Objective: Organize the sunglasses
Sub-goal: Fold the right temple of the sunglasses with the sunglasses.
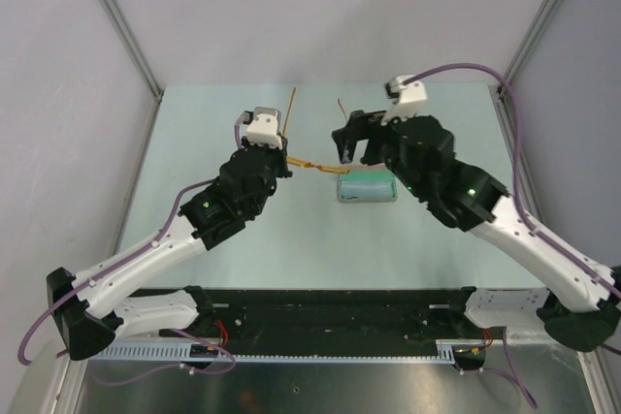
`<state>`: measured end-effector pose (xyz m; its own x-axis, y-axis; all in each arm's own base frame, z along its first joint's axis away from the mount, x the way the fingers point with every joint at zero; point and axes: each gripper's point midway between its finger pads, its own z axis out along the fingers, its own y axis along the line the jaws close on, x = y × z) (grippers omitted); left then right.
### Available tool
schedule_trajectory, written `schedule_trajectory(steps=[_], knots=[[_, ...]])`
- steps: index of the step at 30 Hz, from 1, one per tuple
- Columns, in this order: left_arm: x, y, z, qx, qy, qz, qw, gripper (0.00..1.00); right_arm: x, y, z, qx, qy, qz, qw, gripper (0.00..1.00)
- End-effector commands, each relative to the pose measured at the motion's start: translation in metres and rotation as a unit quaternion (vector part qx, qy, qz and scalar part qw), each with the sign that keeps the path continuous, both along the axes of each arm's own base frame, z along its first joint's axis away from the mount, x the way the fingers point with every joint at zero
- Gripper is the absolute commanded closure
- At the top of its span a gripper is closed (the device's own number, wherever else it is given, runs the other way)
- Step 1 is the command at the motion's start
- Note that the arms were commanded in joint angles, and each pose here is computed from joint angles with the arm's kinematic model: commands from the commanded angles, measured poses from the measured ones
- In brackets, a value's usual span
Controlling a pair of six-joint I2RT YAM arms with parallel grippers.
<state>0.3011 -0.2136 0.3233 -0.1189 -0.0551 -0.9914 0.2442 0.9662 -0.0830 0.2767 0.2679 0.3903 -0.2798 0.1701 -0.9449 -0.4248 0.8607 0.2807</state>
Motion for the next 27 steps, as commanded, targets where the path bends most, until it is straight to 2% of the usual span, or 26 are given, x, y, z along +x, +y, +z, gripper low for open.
schedule_trajectory(steps=[1,7,16,19,27], knots=[[0.003,0.004,0.015,-0.025,-0.018,0.022,0.999,1.0,-0.006,-0.053,0.043,0.045,-0.043,-0.074,0.995,0.14],[-0.001,0.0,0.021,-0.034,-0.023,0.003,0.999,1.0,0.016,-0.081,0.018,0.024,-0.004,-0.141,0.99,0.28],[-0.003,-0.01,0.027,-0.035,-0.026,-0.023,0.999,1.0,0.071,-0.042,-0.01,-0.018,0.021,-0.126,0.992,0.61],[-0.002,-0.01,0.028,-0.035,-0.026,-0.023,0.999,0.99,0.075,-0.027,-0.013,-0.021,0.027,-0.105,0.994,0.66],[0.0,-0.012,0.026,-0.041,-0.021,-0.019,0.999,1.0,0.058,0.011,-0.023,-0.04,0.03,-0.058,0.997,0.65]])
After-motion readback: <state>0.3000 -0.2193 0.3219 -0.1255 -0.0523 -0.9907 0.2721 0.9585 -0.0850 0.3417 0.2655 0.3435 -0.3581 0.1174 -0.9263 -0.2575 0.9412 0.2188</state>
